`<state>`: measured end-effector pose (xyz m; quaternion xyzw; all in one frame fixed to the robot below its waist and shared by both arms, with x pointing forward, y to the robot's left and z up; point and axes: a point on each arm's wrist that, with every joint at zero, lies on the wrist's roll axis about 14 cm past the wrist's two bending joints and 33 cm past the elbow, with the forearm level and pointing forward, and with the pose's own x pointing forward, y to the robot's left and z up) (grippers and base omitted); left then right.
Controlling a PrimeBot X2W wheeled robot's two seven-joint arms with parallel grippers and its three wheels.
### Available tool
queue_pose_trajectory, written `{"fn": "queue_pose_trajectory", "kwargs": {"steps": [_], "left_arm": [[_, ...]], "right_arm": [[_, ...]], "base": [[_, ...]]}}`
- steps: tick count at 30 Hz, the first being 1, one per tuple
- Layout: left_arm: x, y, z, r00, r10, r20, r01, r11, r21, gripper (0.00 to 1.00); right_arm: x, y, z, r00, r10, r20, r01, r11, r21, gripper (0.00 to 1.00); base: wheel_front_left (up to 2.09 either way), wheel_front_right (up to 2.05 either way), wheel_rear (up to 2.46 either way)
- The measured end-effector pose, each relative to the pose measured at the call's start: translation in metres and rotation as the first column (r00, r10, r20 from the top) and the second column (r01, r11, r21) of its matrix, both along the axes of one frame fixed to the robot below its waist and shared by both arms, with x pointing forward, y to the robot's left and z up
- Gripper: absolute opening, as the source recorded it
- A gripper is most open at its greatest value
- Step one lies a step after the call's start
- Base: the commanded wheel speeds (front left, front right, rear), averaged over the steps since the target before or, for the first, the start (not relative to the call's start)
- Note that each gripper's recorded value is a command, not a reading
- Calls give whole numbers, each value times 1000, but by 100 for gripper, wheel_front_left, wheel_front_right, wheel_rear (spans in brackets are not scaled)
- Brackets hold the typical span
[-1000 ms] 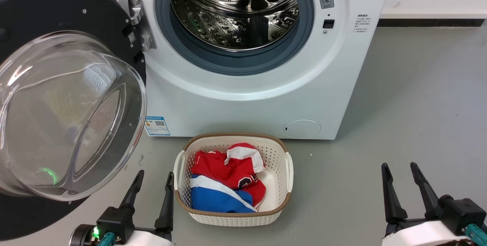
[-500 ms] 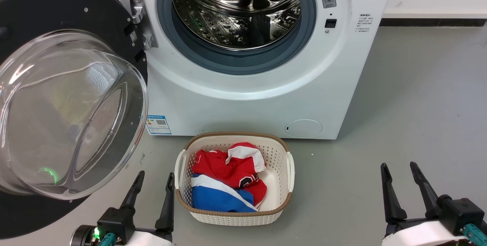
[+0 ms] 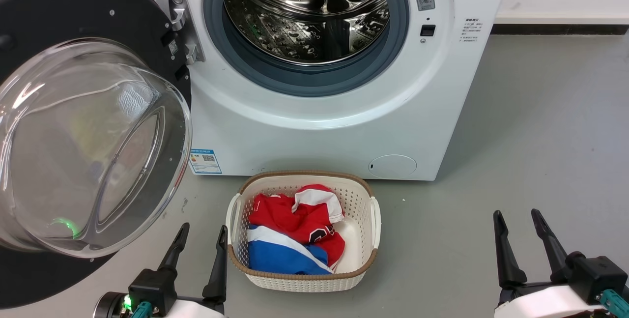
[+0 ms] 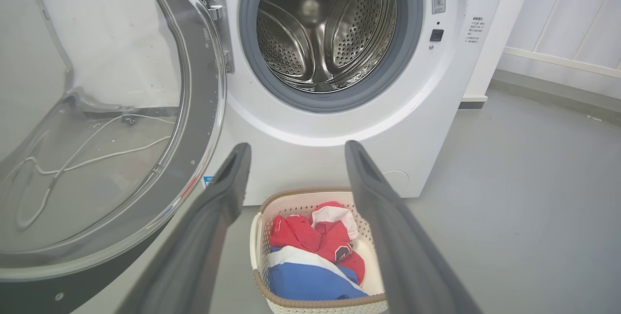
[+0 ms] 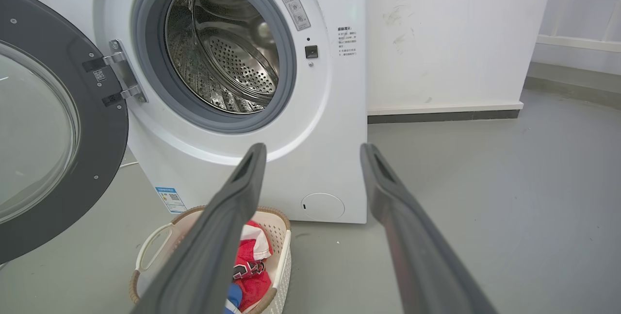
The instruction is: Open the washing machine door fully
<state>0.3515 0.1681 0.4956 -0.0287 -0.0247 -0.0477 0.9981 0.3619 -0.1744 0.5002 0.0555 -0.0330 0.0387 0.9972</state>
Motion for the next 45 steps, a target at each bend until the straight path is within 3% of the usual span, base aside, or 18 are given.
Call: {"fn": "queue_pose_trajectory", "kwargs": {"steps": [5, 6, 11, 18, 27, 40, 45], "left_arm": [[-1, 0, -2, 1000, -1, -5, 1, 1000, -11, 100], [-2, 0, -4, 1000, -1, -12, 1, 1000, -12, 0], [-9, 0, -23, 997, 2, -76, -4, 1000, -31, 0], [-9, 6, -26, 994, 29, -109, -47, 985, -167, 0], [-3, 13, -25, 990, 52, -134, -93, 942, -322, 0], [4, 20, -22, 986, 65, -156, -137, 849, -510, 0], [6, 23, -21, 984, 64, -167, -151, 800, -580, 0]], "right_arm": [[0, 0, 1, 1000, -1, 4, 1, 1000, 7, 100], [-1, 0, 0, 1000, -1, -2, 1, 1000, 8, 0], [-5, -1, -16, 998, -4, -58, 6, 1000, 23, 0], [-6, -7, -22, 995, -28, -95, 43, 987, 154, 0], [-2, -12, -22, 992, -46, -119, 81, 948, 308, 0], [2, -17, -22, 987, -50, -150, 119, 863, 490, 0], [6, -19, -19, 988, -49, -149, 125, 816, 565, 0]], "base": [[0, 0, 0], [0, 0, 0], [0, 0, 0], [0, 0, 0], [0, 0, 0], [0, 0, 0], [0, 0, 0]]}}
